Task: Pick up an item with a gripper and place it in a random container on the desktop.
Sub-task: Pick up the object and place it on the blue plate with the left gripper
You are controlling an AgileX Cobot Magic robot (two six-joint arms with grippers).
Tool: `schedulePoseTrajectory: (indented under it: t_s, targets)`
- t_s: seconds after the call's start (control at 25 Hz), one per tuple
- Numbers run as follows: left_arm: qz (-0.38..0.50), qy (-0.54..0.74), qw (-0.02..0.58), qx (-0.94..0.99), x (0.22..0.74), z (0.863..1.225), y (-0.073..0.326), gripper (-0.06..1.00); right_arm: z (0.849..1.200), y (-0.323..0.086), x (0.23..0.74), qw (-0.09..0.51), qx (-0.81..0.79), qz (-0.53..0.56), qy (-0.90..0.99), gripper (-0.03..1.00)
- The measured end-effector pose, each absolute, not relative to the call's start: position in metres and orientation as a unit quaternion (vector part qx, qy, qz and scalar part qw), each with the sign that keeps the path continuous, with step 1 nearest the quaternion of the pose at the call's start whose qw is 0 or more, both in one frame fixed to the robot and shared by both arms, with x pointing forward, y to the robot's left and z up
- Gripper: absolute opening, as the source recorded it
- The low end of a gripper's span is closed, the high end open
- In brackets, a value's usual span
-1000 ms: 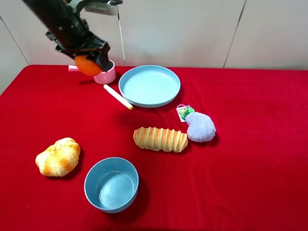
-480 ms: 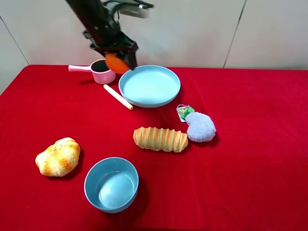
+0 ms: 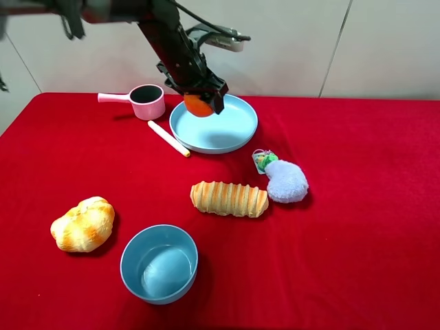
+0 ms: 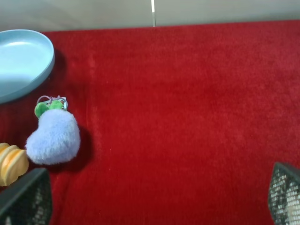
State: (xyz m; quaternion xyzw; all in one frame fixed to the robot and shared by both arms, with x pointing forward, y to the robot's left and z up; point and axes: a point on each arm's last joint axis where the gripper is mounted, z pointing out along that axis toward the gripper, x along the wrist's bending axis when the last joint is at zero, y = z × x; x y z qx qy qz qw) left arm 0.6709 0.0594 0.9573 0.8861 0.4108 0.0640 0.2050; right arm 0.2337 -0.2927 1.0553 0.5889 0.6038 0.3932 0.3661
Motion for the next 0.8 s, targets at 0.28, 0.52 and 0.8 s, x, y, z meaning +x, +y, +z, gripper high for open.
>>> schedulePoseTrajectory:
  t_s: [0.28,0.52,0.8]
  targets:
    - [0.1,0.412,0.233,0.875,0.686,0.934,0.054,0.72,1.055,-0.293,0.234,0.366,0.589,0.393,0.604,0.69]
    - [0.117,0.413,0.247,0.869,0.694,0.917,0.052,0.72,1.055,-0.293,0.234,0.366,0.589,0.393,0.604,0.69]
    - [0.117,0.414,0.244,0.869,0.696,0.903,0.051,0.72,1.055,-0.293,0.234,0.366,0.589,0.393,0.604,0.69]
